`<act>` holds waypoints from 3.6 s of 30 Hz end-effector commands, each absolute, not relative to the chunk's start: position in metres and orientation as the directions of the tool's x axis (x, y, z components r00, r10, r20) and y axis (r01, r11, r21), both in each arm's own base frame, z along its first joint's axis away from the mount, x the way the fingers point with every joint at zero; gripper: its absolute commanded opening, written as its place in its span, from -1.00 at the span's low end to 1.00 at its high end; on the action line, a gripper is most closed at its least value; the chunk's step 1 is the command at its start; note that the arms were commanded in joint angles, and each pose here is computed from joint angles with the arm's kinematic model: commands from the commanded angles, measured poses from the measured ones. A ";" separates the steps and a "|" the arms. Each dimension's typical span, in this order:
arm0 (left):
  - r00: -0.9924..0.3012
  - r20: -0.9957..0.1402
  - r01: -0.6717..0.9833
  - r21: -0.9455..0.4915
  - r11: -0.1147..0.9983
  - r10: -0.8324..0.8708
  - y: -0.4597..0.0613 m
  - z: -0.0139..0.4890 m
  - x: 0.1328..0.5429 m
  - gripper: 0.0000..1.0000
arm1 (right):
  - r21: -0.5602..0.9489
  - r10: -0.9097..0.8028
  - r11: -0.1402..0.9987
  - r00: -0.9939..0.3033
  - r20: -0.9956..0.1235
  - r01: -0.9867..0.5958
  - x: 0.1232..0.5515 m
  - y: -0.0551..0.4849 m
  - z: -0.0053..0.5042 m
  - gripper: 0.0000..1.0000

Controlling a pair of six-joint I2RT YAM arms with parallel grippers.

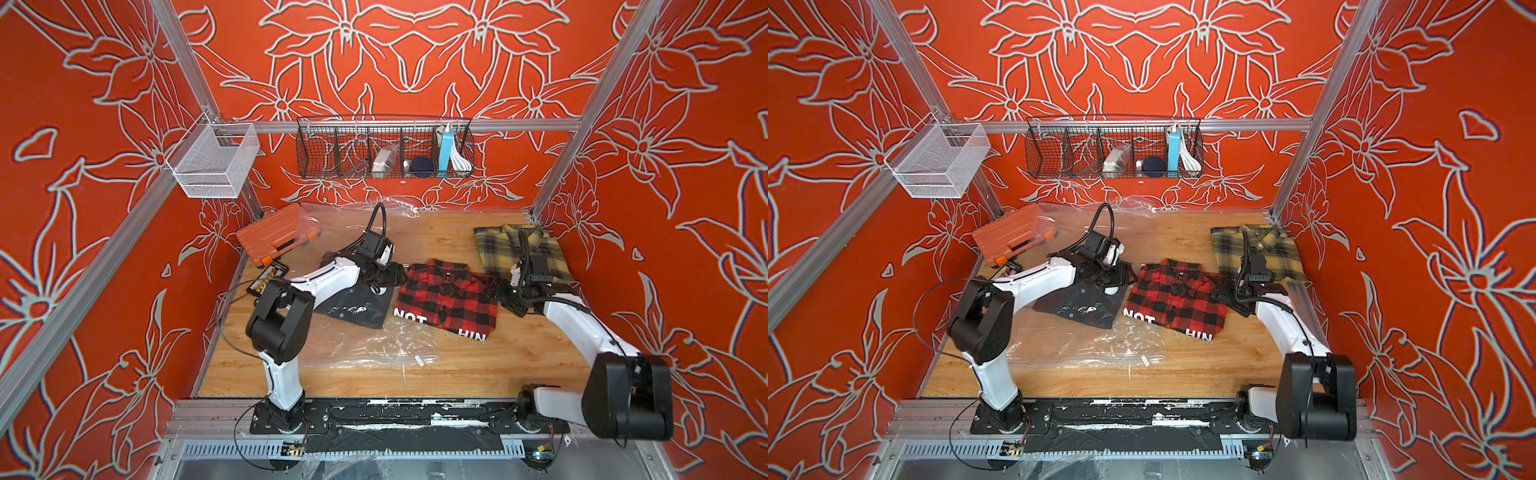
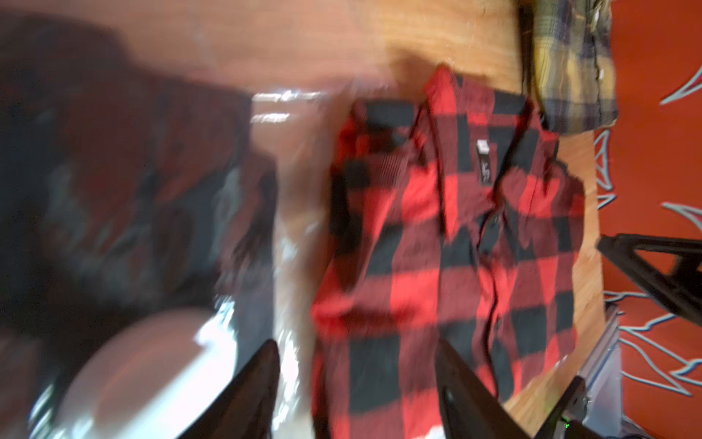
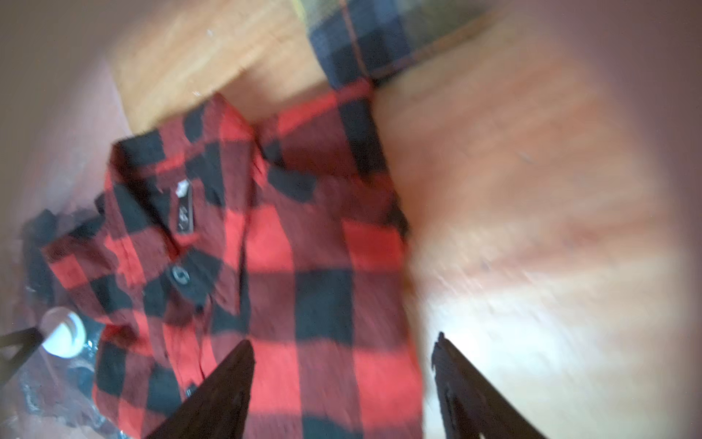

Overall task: Place the folded shirt into the vacuum bag
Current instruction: Adjust the shirt at the center of the board, then pick up the shirt in the vacuum bag.

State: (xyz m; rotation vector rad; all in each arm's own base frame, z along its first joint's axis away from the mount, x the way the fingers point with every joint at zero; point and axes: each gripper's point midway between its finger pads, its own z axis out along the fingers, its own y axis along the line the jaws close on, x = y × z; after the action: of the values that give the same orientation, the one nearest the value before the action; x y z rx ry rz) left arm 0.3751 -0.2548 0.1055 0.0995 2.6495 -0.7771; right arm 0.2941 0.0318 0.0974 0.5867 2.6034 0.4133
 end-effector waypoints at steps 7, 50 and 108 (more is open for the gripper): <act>-0.940 -0.339 0.199 -0.467 0.861 0.033 -0.260 0.090 0.315 0.27 | 0.280 0.392 0.903 -0.892 -0.226 0.326 0.222 0.041 0.083 0.51; -0.971 -0.220 0.211 -0.577 0.789 0.099 -0.278 0.074 0.257 -0.99 | 0.474 0.508 0.791 -0.847 -0.157 0.387 0.256 0.030 0.062 0.55; -0.932 -0.351 0.308 -0.626 0.716 0.094 -0.367 0.070 0.348 -0.12 | 0.161 0.155 0.981 -0.938 -0.310 0.109 0.324 0.077 0.091 -0.89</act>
State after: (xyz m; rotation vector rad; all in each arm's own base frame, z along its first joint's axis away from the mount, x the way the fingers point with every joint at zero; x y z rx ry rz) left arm 0.3401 -0.3608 0.1016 0.3542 2.5924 -1.0061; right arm 0.3260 0.0848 0.0716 0.2688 2.8158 0.3515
